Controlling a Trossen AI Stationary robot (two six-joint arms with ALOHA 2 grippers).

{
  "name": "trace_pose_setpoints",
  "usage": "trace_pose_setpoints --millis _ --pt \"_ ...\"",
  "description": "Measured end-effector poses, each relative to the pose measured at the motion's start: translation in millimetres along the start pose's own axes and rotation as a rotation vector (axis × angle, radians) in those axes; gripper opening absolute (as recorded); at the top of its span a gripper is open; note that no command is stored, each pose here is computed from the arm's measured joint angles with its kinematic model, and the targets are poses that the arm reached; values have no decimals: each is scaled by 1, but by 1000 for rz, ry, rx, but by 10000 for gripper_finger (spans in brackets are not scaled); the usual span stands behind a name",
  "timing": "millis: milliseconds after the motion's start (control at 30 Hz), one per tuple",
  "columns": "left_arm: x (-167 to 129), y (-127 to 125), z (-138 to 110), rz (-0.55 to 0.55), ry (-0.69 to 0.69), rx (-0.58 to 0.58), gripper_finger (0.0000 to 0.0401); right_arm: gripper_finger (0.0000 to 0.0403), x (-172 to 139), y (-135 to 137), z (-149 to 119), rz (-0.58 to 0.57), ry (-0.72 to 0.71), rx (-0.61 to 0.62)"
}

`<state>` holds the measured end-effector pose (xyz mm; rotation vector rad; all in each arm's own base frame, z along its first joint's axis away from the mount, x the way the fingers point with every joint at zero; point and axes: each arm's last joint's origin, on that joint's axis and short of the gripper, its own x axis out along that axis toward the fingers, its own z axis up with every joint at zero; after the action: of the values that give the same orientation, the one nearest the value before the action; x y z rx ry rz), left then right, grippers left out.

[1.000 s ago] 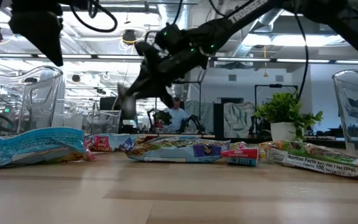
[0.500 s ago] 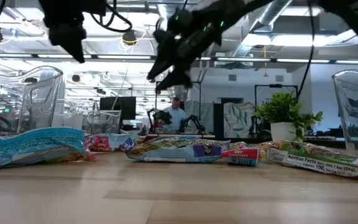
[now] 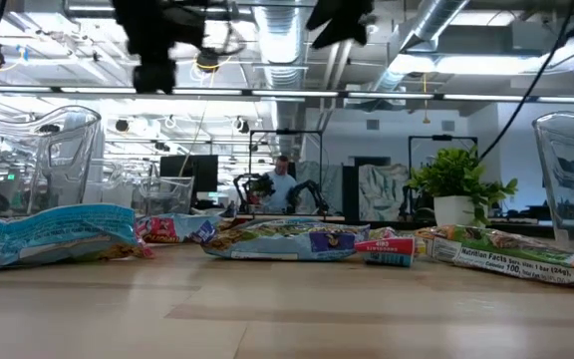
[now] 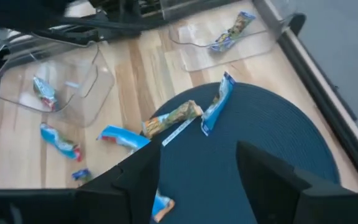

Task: Pick and place Granola Bars by type
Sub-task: Put the blue granola bar into the top transparent bin

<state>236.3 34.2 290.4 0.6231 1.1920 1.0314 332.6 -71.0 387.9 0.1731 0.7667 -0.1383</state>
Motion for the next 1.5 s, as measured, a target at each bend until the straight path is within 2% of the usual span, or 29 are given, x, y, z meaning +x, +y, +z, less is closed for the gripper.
trace_pose_setpoints --millis 100,167,267,333,467,600,700,800,1000,1233,1500 --pt "15 -1 21 -297 -85 25 116 196 -25 18 -7 -48 -2 0" --pt "24 3 31 -432 -165 14 116 194 -40 31 -11 -82 -12 0" --pt "41 11 40 -485 -239 31 116 192 -59 50 -22 -126 2 1" --pt "55 16 38 -528 -248 87 116 192 -68 61 -30 -149 25 4" --pt "82 21 32 -718 -282 182 116 192 -82 88 -47 -143 74 -7" --pt "103 16 29 -834 -281 234 116 191 -86 116 -61 -129 102 1" --pt "111 3 31 -908 -280 286 116 193 -85 135 -73 -143 98 10" --pt "116 -14 34 -948 -271 375 116 193 -84 150 -83 -177 88 41" --pt "130 -40 39 -902 -200 500 116 184 -81 166 -103 -216 73 145" --pt "140 -50 45 -868 -217 536 116 173 -80 176 -115 -219 61 226" --pt "151 -68 46 -892 -195 565 116 164 -75 180 -125 -225 77 262"
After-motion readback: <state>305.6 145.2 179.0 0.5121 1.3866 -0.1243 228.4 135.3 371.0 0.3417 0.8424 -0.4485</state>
